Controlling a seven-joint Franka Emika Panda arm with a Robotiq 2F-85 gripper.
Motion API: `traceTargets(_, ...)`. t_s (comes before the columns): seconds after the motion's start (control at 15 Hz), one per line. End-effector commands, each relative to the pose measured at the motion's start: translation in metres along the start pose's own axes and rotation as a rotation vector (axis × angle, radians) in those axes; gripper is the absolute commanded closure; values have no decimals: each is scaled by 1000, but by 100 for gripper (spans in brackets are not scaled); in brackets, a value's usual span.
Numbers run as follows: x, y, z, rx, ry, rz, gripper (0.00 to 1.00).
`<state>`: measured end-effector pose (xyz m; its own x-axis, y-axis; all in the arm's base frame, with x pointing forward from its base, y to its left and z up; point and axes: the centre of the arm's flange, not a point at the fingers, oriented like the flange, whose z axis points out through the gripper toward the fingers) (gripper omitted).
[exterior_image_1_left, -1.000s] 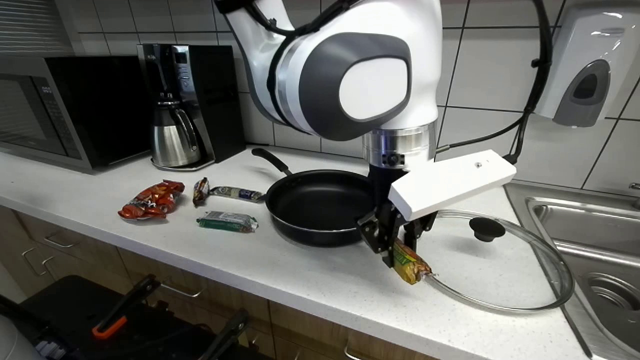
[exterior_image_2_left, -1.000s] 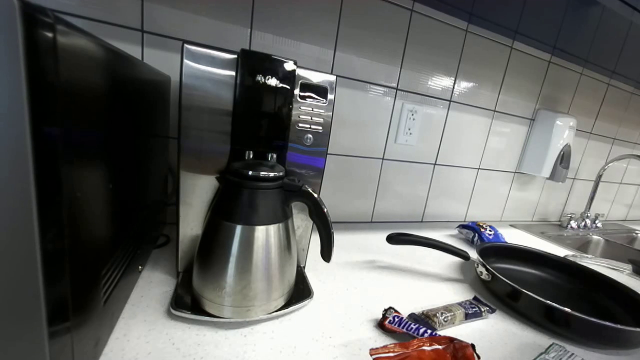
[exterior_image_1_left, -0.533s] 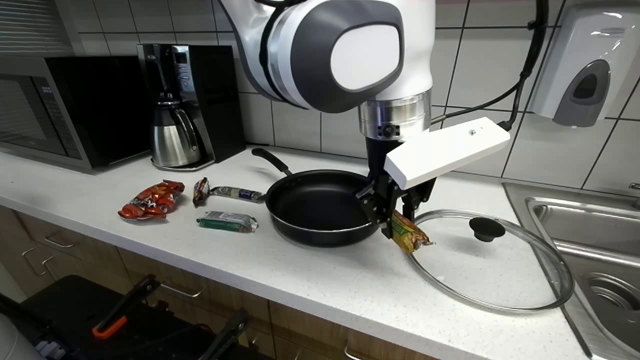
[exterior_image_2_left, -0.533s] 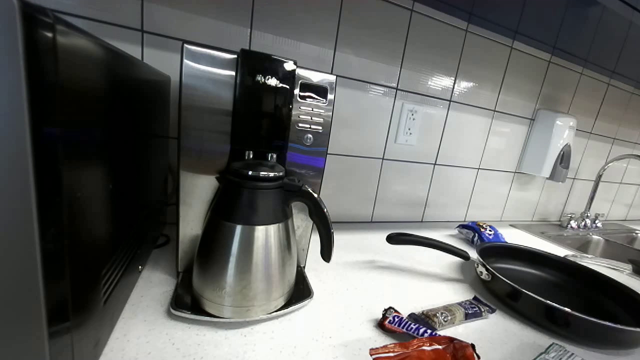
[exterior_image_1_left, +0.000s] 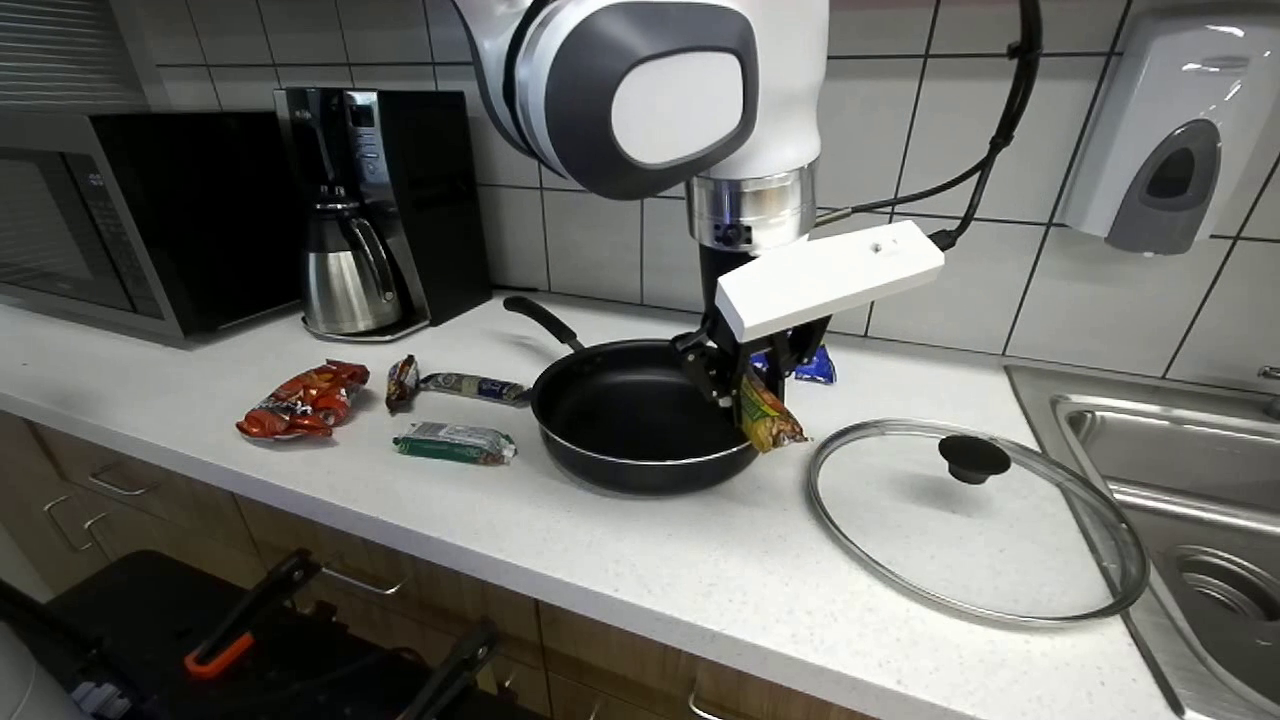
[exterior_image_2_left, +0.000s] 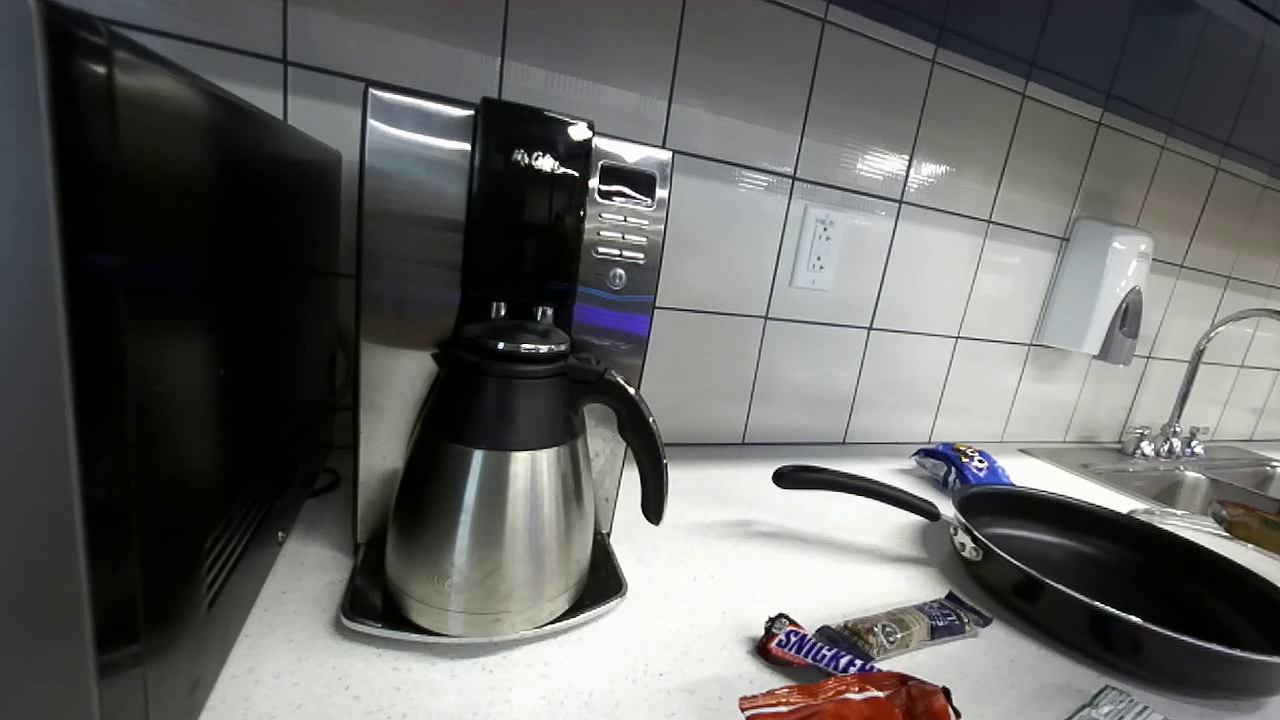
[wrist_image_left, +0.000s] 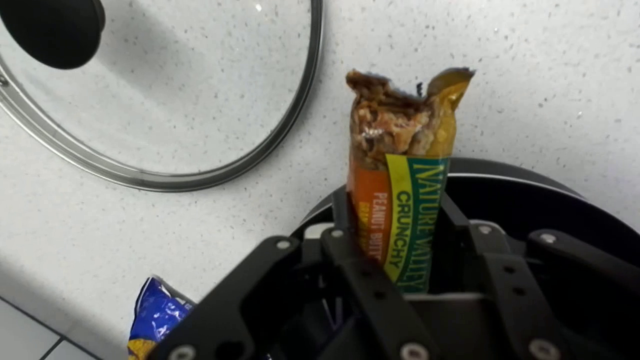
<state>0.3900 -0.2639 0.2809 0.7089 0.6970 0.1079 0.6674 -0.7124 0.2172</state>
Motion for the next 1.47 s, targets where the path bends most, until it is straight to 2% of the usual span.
traceTargets(0.0, 21, 16, 5, 21, -3, 30, 84)
traceTargets(0.47, 63, 32, 34, 38, -40, 165, 84)
traceTargets(0.8, 102, 41, 50, 49, -46, 324, 84)
traceTargets(1.13, 116, 48, 67, 89, -62, 490, 84)
traceTargets(1.4, 121, 49, 74, 91, -58, 582, 84)
